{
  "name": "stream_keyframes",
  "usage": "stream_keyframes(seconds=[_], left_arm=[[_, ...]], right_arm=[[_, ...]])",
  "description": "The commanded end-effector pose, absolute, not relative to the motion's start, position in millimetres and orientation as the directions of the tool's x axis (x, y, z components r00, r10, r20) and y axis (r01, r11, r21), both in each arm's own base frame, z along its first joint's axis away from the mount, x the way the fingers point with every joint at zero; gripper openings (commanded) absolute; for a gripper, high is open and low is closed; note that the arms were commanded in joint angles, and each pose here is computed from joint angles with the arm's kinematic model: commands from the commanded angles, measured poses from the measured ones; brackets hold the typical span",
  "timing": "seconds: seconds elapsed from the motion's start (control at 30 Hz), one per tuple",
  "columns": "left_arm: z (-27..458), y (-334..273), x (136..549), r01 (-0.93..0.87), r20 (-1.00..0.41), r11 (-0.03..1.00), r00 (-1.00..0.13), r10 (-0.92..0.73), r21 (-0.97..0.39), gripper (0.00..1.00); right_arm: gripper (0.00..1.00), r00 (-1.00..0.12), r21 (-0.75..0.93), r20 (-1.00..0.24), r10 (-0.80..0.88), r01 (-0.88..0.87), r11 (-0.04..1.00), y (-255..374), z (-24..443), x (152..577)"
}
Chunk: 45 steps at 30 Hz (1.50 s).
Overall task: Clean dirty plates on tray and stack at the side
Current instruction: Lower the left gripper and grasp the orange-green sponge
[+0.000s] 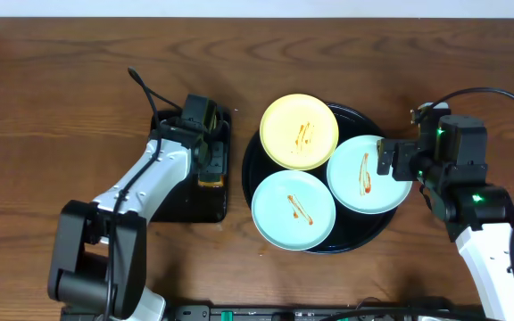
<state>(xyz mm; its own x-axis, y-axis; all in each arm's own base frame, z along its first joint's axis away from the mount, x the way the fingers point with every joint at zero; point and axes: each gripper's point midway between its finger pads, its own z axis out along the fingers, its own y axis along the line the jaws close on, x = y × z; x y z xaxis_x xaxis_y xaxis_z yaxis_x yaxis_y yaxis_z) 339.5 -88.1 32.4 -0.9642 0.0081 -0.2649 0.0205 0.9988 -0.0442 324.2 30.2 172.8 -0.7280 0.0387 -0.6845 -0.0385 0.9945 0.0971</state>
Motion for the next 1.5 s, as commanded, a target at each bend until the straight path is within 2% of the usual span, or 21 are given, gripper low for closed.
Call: stream_keyframes(seconds=[0.0, 0.3, 0.83, 0.87, 0.97, 1.0, 1.17, 1.47], left_arm=[[31, -98, 340, 0.014, -0.245, 0.995, -0.969, -0.01, -0.097, 0.68], [26, -98, 335, 0.014, -0.228, 0.995, -0.974, -0.009, -0.101, 0.59], [13, -96, 325, 0.01, -0.212, 0.995, -0.977, -0.011, -0.098, 0.57], [13, -96, 325, 0.009, -0.211, 0.995, -0.977, -0.012, -0.098, 0.52], [14, -96, 326, 0.01, -0.215, 0.995, -0.977, -0.011, -0.098, 0.27], [14, -96, 326, 0.01, -0.216, 0.995, -0.976, -0.012, -0.099, 0.23], [13, -96, 326, 0.01, -0.214, 0.995, -0.977, -0.011, -0.098, 0.13], [5, -95, 324, 0.012, -0.228, 0.995, -0.974, -0.012, -0.101, 0.11]], right_arm=[[0.99, -0.711, 0.084, -0.702, 0.036, -0.033, 0.996, 25, 183, 328], [0.99, -0.711, 0.084, -0.702, 0.036, -0.033, 0.996, 25, 183, 328], [0.99, -0.711, 0.085, -0.702, 0.036, -0.033, 0.996, 25, 183, 328], [0.99, -0.711, 0.085, -0.702, 0.036, -0.033, 0.996, 25, 183, 328], [0.99, -0.711, 0.085, -0.702, 0.036, -0.033, 0.996, 25, 183, 328], [0.99, -0.711, 0.085, -0.702, 0.036, -0.033, 0.996, 25, 183, 328], [0.99, -0.711, 0.085, -0.702, 0.036, -0.033, 0.996, 25, 183, 328], [0.99, -0.738, 0.068, -0.674, 0.035, -0.015, 0.998, 21, 176, 321]])
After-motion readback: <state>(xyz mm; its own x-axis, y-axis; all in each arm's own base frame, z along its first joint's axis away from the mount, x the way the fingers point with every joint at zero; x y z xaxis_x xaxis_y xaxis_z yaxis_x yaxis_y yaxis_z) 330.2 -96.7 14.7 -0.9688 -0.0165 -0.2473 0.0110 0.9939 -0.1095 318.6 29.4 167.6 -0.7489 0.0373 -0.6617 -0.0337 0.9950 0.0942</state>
